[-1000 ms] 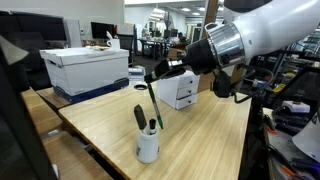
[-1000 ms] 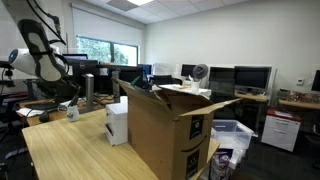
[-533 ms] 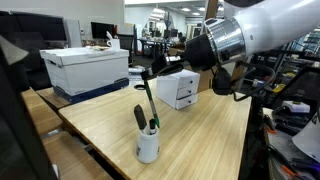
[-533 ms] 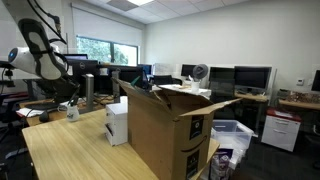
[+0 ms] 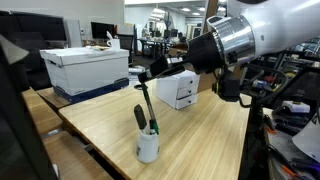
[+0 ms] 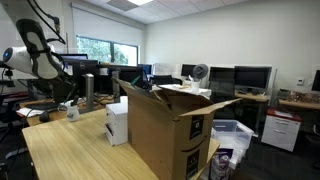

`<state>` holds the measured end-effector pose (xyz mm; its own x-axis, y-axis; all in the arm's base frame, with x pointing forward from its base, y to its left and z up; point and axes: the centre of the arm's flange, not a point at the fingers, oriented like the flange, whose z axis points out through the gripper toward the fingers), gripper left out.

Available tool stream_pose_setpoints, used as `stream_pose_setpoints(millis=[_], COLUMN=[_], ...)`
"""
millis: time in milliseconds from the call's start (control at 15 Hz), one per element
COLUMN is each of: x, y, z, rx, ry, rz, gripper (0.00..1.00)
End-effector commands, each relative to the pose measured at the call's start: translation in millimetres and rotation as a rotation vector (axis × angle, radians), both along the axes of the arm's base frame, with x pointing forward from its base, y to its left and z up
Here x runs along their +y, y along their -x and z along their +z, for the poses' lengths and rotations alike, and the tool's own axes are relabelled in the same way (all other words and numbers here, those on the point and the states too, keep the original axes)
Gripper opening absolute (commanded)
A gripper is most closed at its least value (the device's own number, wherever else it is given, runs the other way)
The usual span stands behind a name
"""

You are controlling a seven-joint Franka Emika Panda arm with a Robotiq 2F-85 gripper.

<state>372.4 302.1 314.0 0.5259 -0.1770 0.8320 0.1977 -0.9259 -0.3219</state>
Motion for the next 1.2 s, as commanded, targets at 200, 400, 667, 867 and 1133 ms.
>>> stream_pose_setpoints(millis=[200,400,667,867,1133], x=[7.6,7.2,2.2,-1.1,-3.5], y=[-11.5,-17.9,-22.4,-24.3,-28.3], z=[-2.9,-3.4,-9.2,-12.8,-17.2], rx=[-0.036,-0.039,-0.039,-0.036,-0.03], ry=[0.027,0.028,0.033,0.042,0.049], rz=[-0.014,-0.023,-0.029,-0.035,-0.041], gripper=[0.04,0.04,0.04,0.04,0.04])
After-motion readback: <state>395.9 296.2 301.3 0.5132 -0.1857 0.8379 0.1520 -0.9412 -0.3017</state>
